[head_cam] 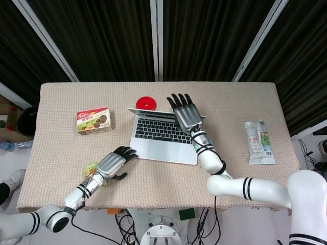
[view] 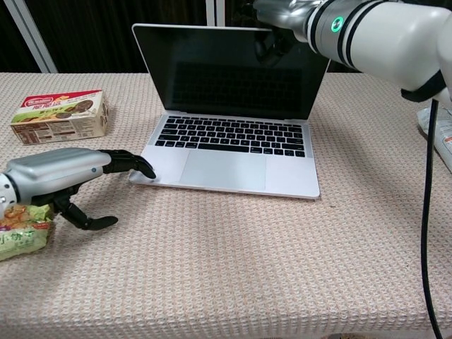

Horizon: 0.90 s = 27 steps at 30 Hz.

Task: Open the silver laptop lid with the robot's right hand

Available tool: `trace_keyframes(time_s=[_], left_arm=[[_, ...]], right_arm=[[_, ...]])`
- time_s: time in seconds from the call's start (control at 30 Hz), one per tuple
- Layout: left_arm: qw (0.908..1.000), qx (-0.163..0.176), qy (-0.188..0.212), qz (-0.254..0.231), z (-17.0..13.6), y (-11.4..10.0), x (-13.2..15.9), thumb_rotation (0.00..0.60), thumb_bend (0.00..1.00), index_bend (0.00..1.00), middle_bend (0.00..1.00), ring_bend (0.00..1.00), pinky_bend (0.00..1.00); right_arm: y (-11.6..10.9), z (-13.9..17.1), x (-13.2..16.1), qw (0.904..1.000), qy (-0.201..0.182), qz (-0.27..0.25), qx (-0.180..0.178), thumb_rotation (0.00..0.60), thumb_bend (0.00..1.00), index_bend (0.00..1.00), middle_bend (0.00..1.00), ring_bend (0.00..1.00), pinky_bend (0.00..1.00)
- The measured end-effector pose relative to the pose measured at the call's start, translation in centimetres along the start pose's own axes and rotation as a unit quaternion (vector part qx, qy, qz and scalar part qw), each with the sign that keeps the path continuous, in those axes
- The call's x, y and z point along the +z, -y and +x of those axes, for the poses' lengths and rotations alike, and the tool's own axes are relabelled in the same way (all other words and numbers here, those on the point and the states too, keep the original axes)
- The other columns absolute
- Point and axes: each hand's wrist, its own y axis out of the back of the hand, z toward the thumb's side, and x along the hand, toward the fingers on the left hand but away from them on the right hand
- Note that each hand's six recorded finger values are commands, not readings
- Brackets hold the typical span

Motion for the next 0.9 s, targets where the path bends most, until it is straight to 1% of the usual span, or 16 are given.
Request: trace_keyframes(time_s=[0.2, 0.33, 0.63, 0.77, 0.9], left_arm=[[1.0, -0.008, -0.002, 0.0, -0.1, 0.2, 0.0, 0.6, 0.32, 0.16, 0.09, 0.03, 0.09], [0.9999, -0.015, -0.004, 0.001, -0.1, 0.4, -0.1, 0.6, 0.32, 0.16, 0.09, 0.03, 0.09], [0.9999, -0.016, -0.007, 0.001, -0.4, 0.2, -0.3, 0.6, 0.32, 0.16, 0.09, 0.03, 0.09], [0.9999, -0.012, -0.007, 0.001, -0.6, 0.0, -0.2, 0.6, 0.32, 0.16, 0.09, 0.03, 0.09], [1.0, 0.005, -0.006, -0.005, -1.0, -0.8, -0.1, 0.6, 0.32, 0.16, 0.09, 0.03, 0.09]], right_arm=[[-1.6, -2.4, -2.4, 0.9991, 0.042, 0.005, -0.002, 0.6, 0.78, 0.0, 0.0, 0.0, 0.0], [-2.3, -3.9, -3.5, 0.9978, 0.066, -0.002, -0.001, 0.6, 0.78, 0.0, 0.0, 0.0, 0.0], [-3.2, -6.2, -5.9, 0.9933, 0.115, -0.012, 0.002, 0.6, 0.78, 0.0, 0.0, 0.0, 0.0], [-3.3, -6.4, -6.0, 0.9936, 0.111, -0.021, 0.005, 0.6, 0.78, 0.0, 0.0, 0.0, 0.0], [-3.8, -5.2, -5.3, 0.9968, 0.077, -0.02, 0.001, 0.6, 0.77, 0.0, 0.0, 0.0, 0.0]])
